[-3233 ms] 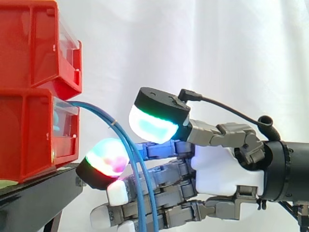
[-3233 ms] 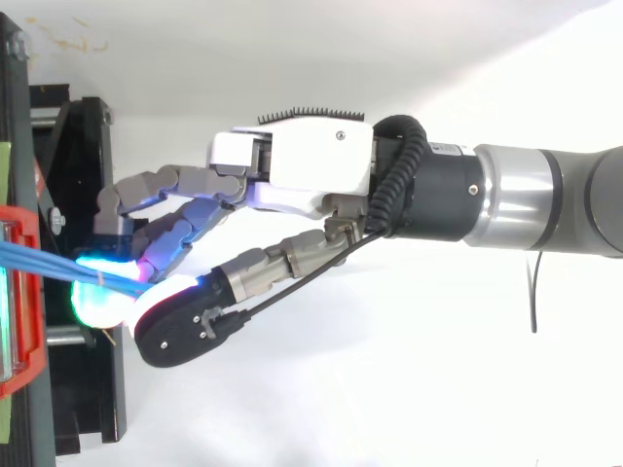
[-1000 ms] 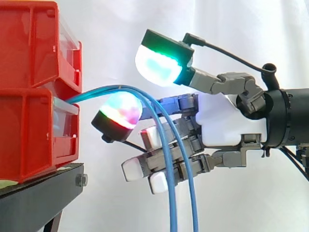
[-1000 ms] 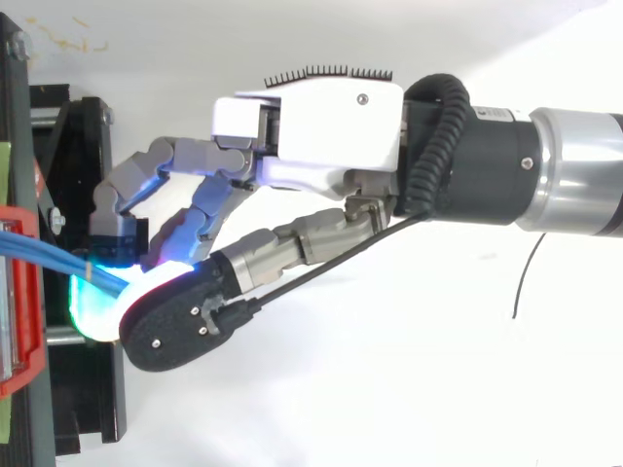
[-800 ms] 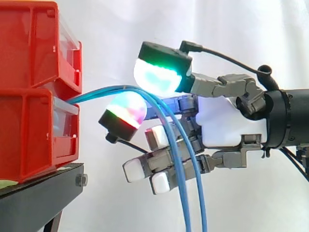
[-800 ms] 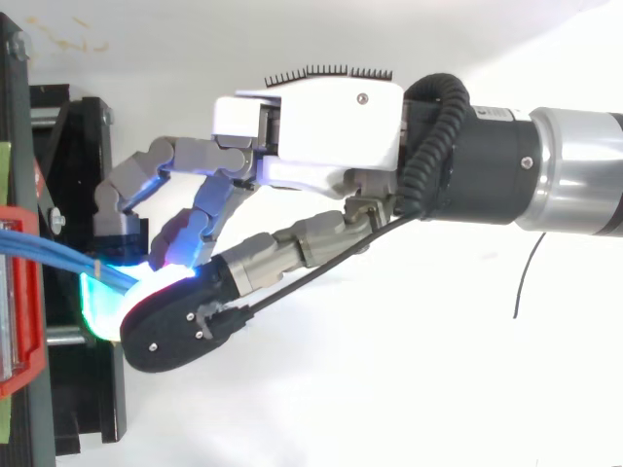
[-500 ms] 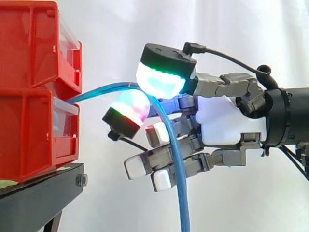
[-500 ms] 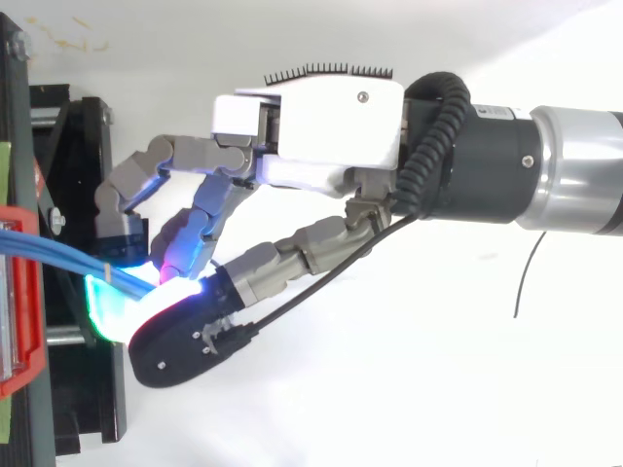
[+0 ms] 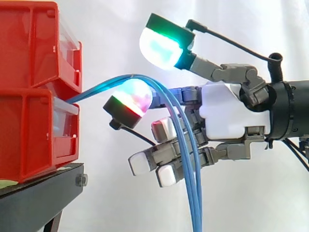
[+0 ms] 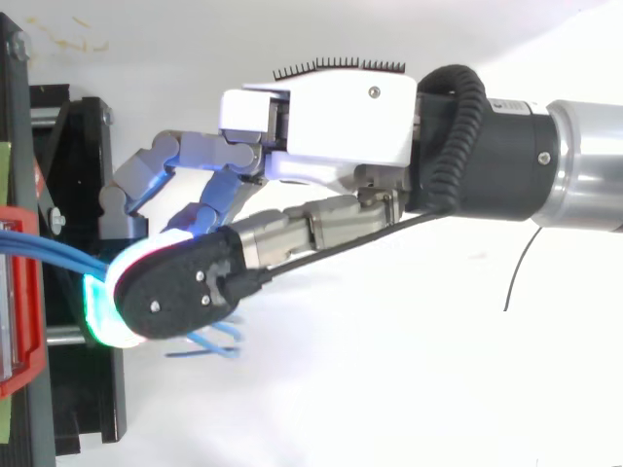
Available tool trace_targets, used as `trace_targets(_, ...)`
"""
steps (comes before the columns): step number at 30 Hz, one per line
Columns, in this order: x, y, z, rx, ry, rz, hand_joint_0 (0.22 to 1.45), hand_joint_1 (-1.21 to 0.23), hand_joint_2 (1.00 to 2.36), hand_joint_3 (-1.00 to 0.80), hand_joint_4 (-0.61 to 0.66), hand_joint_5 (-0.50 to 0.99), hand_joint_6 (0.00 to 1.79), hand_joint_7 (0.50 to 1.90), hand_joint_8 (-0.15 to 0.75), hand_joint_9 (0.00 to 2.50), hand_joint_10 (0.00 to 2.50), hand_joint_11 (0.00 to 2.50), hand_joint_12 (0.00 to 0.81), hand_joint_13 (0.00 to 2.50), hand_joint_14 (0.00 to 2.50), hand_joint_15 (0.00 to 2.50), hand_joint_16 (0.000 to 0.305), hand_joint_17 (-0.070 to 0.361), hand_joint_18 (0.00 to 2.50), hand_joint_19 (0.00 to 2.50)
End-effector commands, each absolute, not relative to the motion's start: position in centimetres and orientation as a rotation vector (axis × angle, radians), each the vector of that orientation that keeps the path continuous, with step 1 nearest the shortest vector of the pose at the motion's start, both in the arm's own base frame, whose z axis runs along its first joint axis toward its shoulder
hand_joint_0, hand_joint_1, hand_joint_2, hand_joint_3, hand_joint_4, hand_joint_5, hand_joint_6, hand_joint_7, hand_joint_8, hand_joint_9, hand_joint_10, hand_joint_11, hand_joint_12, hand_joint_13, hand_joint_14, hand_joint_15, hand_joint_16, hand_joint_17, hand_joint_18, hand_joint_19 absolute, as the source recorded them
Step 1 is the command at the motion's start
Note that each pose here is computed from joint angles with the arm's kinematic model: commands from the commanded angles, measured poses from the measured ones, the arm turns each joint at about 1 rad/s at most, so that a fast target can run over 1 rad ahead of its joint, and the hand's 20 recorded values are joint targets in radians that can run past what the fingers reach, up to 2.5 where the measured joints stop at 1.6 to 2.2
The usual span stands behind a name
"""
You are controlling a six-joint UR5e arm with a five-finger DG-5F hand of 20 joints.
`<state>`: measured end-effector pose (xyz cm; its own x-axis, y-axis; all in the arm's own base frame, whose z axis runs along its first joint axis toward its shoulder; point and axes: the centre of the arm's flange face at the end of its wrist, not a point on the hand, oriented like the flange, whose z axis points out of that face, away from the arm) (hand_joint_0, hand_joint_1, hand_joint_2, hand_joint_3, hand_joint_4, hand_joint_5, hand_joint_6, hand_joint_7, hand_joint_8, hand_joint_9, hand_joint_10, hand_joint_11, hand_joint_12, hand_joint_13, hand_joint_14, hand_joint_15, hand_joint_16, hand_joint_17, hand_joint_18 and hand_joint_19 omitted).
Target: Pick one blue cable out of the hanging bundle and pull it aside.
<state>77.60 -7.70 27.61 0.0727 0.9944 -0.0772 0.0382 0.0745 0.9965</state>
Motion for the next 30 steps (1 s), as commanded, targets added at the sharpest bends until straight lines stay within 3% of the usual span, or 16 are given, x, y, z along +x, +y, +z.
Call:
trace_targets(1,77.61,-7.8,27.65,1.212,1.214,1.08,0.47,-0.37,1.0,-0.5,0.01,-0.13,0.89,0.82,0.314,1.09,0.02,0.66,0.391,0.74,0.02,0.48,0.051,0.114,0.63,0.6)
trace_targets(3,77.62,-7.8,27.66,1.21,1.214,1.08,0.53,-0.52,1.0,-0.49,0.0,-0.13,0.88,0.89,0.298,1.09,0.02,0.68,0.371,0.74,0.02,0.48,0.046,0.105,0.62,0.62)
trace_targets(4,77.63,-7.8,27.85,1.208,1.212,1.081,0.57,-0.59,1.01,-0.39,-0.01,-0.13,0.89,0.9,0.289,1.1,0.02,0.69,0.357,0.74,0.02,0.48,0.045,0.101,0.62,0.63)
trace_targets(9,77.67,-7.79,27.75,1.208,1.212,1.081,0.58,-0.69,1.02,-0.27,-0.02,-0.13,0.89,0.93,0.3,1.11,0.02,0.69,0.357,0.78,0.02,0.5,0.044,0.099,0.69,0.63)
trace_targets(13,77.63,-7.8,27.9,1.209,1.213,1.081,0.64,-0.83,1.02,-0.24,0.0,-0.14,0.91,0.87,0.291,1.09,0.02,0.73,0.353,0.79,0.02,0.49,0.043,0.097,0.73,0.61)
trace_targets(14,77.63,-7.8,27.9,1.209,1.213,1.081,0.67,-0.88,1.02,-0.25,-0.02,-0.14,0.9,0.92,0.29,1.1,0.02,0.72,0.351,0.8,0.02,0.49,0.043,0.097,0.75,0.6)
trace_targets(16,77.64,-8.03,27.97,1.209,1.209,1.079,0.74,-0.95,1.02,-0.28,-0.05,-0.14,0.9,1.18,0.297,1.11,0.02,0.71,0.346,0.81,0.02,0.48,0.044,0.099,0.79,0.58)
trace_targets(18,77.64,-8.14,27.85,1.21,1.211,1.078,0.78,-0.95,1.01,-0.36,-0.08,-0.14,0.9,1.26,0.294,1.11,0.02,0.7,0.35,0.82,0.02,0.47,0.044,0.099,0.81,0.58)
trace_targets(21,77.66,-8.02,27.85,1.209,1.212,1.08,0.81,-0.91,1.0,-0.5,-0.2,-0.15,0.92,1.15,0.291,1.1,0.02,0.71,0.345,0.82,0.02,0.47,0.043,0.098,0.8,0.56)
trace_targets(23,77.64,-8.12,27.85,1.21,1.212,1.08,0.79,-0.91,1.0,-0.5,-0.24,-0.16,0.92,1.06,0.283,1.09,0.02,0.71,0.34,0.81,0.02,0.46,0.043,0.097,0.8,0.54)
trace_targets(25,77.64,-8.12,27.85,1.21,1.212,1.08,0.73,-0.92,1.0,-0.5,-0.17,-0.16,0.92,0.84,0.271,1.07,0.02,0.72,0.333,0.8,0.02,0.47,0.041,0.093,0.77,0.53)
trace_targets(26,77.65,-8.11,27.85,1.209,1.213,1.081,0.7,-0.94,1.0,-0.5,-0.09,-0.16,0.92,0.8,0.27,1.07,0.02,0.73,0.331,0.79,0.02,0.47,0.041,0.092,0.77,0.53)
trace_targets(27,77.62,-8.23,27.97,1.209,1.21,1.08,0.62,-0.95,1.0,-0.5,-0.02,-0.15,0.92,0.83,0.269,1.07,0.02,0.73,0.328,0.79,0.02,0.48,0.04,0.09,0.76,0.54)
trace_targets(30,77.62,-8.33,27.85,1.21,1.212,1.08,0.5,-0.89,1.0,-0.5,0.01,-0.15,0.93,0.82,0.291,1.08,0.02,0.73,0.357,0.79,0.02,0.48,0.044,0.1,0.74,0.54)
